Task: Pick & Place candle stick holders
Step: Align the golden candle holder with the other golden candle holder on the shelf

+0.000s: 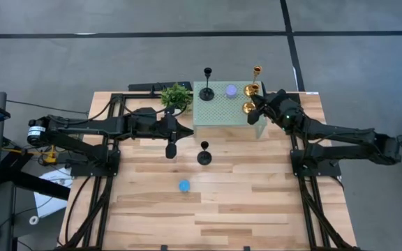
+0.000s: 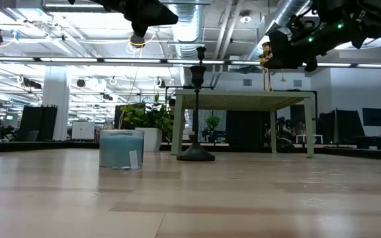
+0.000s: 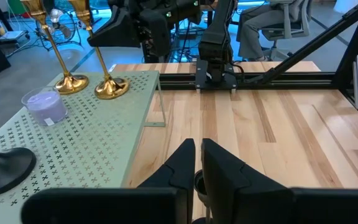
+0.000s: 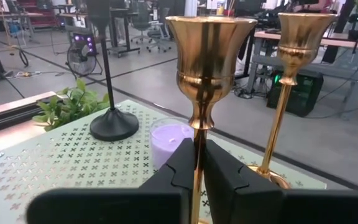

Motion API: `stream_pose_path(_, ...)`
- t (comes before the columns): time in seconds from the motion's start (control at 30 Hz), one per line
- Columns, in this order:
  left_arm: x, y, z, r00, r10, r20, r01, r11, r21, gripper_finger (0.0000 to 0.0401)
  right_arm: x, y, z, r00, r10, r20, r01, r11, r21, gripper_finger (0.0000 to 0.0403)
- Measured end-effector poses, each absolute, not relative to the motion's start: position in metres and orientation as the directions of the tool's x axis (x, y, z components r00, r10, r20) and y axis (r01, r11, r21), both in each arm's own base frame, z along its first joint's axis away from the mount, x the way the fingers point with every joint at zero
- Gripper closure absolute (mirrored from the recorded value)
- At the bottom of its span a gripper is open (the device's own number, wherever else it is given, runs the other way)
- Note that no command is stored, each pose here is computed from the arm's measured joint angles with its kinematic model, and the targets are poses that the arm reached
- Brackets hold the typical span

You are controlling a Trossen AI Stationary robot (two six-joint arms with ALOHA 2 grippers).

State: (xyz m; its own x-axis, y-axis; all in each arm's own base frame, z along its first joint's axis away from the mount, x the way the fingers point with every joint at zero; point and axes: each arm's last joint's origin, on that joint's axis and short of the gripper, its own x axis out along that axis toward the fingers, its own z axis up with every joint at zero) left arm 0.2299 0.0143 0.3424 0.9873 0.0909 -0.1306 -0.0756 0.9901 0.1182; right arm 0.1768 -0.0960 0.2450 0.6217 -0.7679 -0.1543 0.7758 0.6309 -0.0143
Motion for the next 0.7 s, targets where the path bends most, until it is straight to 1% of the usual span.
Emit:
stream_pose_path(0.07, 0.230, 0.014, 0.342, 0.987, 0.091, -0.131, -0.076, 0.990, 0.118, 0.0371, 0.176, -0.095, 0.245, 0.623, -0.766, -0.161, 0.774, 0.633, -0.017, 0.0375)
stream_pose_path(0.17, 0.230, 0.014, 0.342, 0.987, 0.091, -0.130, -0.076, 0.990, 0.118, 0.0371, 0.173, -0.094, 0.234, 0.613, -0.754, -0.236, 0.767, 0.639, -0.052, 0.0358)
stream_pose_path(0.27, 0.230, 0.014, 0.342, 0.987, 0.092, -0.130, -0.076, 0.990, 0.118, 0.0371, 0.173, -0.094, 0.241, 0.618, -0.758, -0.208, 0.773, 0.635, -0.018, 0.0349)
stream_pose_path(0.37, 0.230, 0.014, 0.342, 0.987, 0.091, -0.130, -0.076, 0.990, 0.118, 0.0371, 0.171, -0.093, 0.236, 0.611, -0.753, -0.242, 0.771, 0.636, -0.030, 0.0344)
stream_pose_path(0.63, 0.230, 0.014, 0.342, 0.987, 0.091, -0.130, -0.076, 0.990, 0.118, 0.0371, 0.165, -0.080, 0.259, 0.664, -0.734, -0.147, 0.740, 0.673, -0.018, 0.0342)
stream_pose_path(0.7, 0.230, 0.014, 0.342, 0.987, 0.091, -0.130, -0.076, 0.990, 0.119, 0.0371, 0.161, -0.075, 0.265, 0.677, -0.719, -0.154, 0.726, 0.688, -0.021, 0.0341)
